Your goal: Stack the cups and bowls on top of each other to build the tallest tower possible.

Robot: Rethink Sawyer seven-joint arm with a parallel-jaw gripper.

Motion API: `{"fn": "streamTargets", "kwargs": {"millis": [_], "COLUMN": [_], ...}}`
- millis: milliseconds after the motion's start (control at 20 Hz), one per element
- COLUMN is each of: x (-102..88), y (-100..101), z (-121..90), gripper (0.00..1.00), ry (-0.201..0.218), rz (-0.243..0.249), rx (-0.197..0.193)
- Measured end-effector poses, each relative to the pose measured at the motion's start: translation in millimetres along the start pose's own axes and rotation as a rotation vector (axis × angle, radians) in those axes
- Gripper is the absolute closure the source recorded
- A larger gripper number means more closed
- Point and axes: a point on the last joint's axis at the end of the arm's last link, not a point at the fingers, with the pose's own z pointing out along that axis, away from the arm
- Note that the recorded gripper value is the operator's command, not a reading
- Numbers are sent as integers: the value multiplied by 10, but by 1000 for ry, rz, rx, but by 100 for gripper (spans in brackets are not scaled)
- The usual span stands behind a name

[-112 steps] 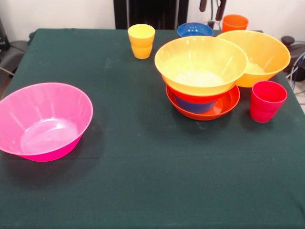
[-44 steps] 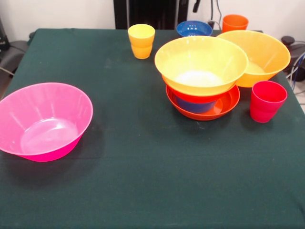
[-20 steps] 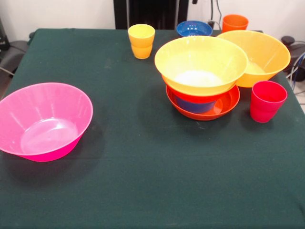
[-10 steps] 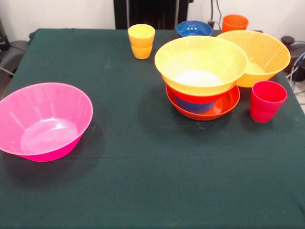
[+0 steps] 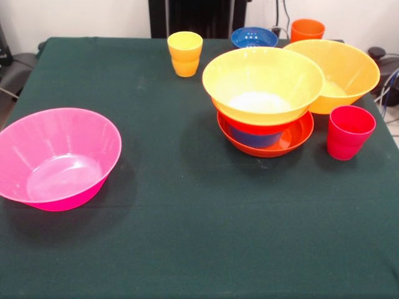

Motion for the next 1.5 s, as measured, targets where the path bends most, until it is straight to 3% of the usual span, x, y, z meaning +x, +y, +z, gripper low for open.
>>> {"fn": "streamTargets", "kwargs": {"millis": [550, 1050, 1500], "x": [-88, -267, -303], "y": [-29, 40, 92], "z": [122, 306, 416], "gripper": [0, 0, 0], "ry": [19, -23, -41], "rz": [-43, -79, -101], "rx": [-15, -88, -120]}}
